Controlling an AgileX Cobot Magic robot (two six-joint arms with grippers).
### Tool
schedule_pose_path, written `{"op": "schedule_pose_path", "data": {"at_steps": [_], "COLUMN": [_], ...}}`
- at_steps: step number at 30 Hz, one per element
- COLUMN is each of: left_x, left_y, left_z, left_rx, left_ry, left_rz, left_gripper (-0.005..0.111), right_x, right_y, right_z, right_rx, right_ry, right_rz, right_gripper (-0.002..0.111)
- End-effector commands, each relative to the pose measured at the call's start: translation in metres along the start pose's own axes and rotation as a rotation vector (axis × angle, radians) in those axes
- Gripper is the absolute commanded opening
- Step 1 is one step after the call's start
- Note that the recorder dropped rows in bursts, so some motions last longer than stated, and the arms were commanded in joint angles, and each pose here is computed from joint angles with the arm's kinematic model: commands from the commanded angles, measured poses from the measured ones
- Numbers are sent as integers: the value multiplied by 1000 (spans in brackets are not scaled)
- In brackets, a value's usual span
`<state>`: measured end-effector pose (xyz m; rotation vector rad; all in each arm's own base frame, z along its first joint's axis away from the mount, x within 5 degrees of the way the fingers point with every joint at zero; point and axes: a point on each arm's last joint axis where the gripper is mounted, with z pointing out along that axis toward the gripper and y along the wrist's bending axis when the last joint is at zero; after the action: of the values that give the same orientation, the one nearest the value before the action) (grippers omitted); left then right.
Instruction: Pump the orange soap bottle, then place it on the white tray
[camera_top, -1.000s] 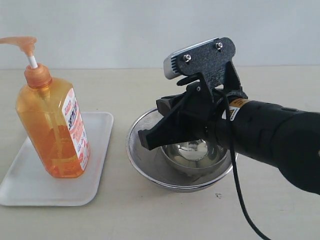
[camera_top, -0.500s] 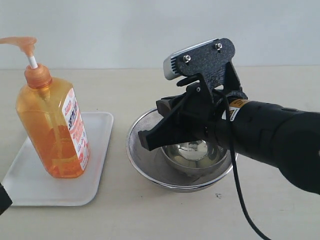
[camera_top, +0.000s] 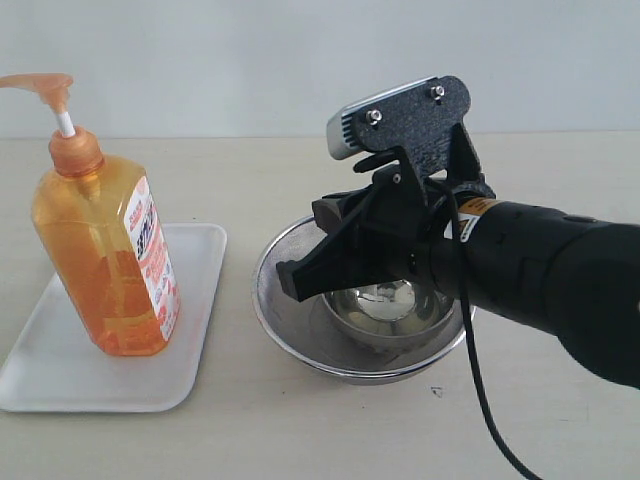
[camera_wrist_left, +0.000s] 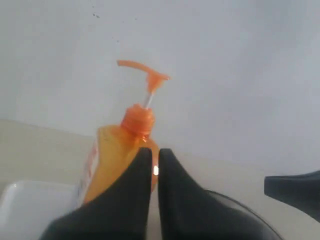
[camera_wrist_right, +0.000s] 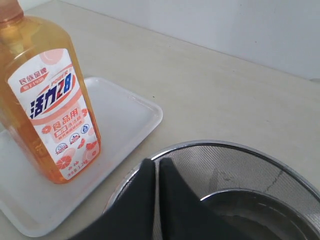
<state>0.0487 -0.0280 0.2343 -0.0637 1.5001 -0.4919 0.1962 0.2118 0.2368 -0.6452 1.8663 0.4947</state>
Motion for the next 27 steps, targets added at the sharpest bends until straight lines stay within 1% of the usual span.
{"op": "schedule_pose_path", "data": {"at_steps": [1, 5, 11, 14, 17, 21, 23, 25, 27], "left_x": [-1, -4, -10, -11, -11, -6, -2, 5, 12], "left_y": [4, 7, 18, 21, 21, 22, 23, 26, 29], "left_z": [-1, -2, -3, -3, -3, -3, -2, -1, -1], "left_rx": [-11, -24, -149, -185, -183, -169, -167, -178, -190], "left_ry": [-16, -40, -98, -110, -110, -97, -83, -58, -22], "left_rz": [64, 133, 237, 262, 254, 184, 176, 210, 289], "left_gripper": [5, 5, 5, 5, 5, 5, 5, 5, 5], "right_x": [-1, -1, -1, -1, -1, -1, -1, -1, -1], "right_y": [-1, -1, -1, -1, -1, -1, -1, -1, -1], "right_z": [-2, -2, -2, -2, -2, -2, -2, -2, -2], "right_rx": [2, 2, 2, 2, 2, 2, 0, 0, 0], "right_ry": [-7, -7, -7, -7, -7, -7, -2, -2, -2], "right_rz": [-6, -6, -6, -6, -6, -4, -4, -4, -4], "right_gripper": [0, 0, 0, 0, 0, 0, 0, 0, 0]}}
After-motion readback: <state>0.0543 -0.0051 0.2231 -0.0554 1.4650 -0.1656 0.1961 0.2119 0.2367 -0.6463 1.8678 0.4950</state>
